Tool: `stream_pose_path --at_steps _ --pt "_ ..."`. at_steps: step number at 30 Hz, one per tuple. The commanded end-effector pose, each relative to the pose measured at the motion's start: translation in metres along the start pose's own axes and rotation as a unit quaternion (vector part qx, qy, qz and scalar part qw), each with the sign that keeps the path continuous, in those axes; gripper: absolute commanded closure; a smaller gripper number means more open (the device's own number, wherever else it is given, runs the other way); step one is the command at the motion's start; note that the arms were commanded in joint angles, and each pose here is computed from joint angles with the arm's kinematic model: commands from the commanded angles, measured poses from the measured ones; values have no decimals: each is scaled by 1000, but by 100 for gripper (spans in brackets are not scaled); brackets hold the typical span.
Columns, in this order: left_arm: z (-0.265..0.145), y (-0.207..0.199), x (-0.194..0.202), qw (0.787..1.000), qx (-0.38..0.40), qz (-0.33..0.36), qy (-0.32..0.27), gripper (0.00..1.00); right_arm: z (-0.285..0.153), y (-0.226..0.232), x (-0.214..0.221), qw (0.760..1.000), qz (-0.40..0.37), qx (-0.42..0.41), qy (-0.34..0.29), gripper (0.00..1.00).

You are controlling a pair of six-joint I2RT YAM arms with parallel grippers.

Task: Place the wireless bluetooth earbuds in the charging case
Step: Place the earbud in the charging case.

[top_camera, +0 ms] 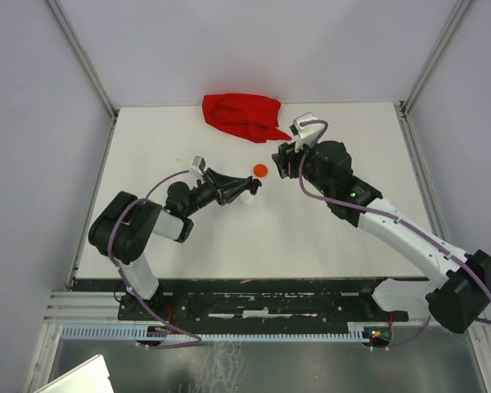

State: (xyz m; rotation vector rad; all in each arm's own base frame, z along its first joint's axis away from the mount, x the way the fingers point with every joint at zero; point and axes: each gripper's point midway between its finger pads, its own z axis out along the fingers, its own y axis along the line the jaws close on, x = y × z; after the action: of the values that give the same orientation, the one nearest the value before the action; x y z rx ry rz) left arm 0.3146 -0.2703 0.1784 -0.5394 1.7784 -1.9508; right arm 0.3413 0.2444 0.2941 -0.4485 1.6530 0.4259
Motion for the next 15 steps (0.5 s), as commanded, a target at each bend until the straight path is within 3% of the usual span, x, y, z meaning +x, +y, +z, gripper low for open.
stream_pose_path --at_steps 1,7,15 --pt "-1 -14 -4 998 3 60 -20 97 -12 -11 80 979 3 48 200 38" --pt "-3 -13 -5 998 -1 63 -25 97 -2 -1 109 963 3 40 266 35" --pt "-2 -8 -5 998 -5 60 -25 97 8 20 124 958 0 15 286 35"
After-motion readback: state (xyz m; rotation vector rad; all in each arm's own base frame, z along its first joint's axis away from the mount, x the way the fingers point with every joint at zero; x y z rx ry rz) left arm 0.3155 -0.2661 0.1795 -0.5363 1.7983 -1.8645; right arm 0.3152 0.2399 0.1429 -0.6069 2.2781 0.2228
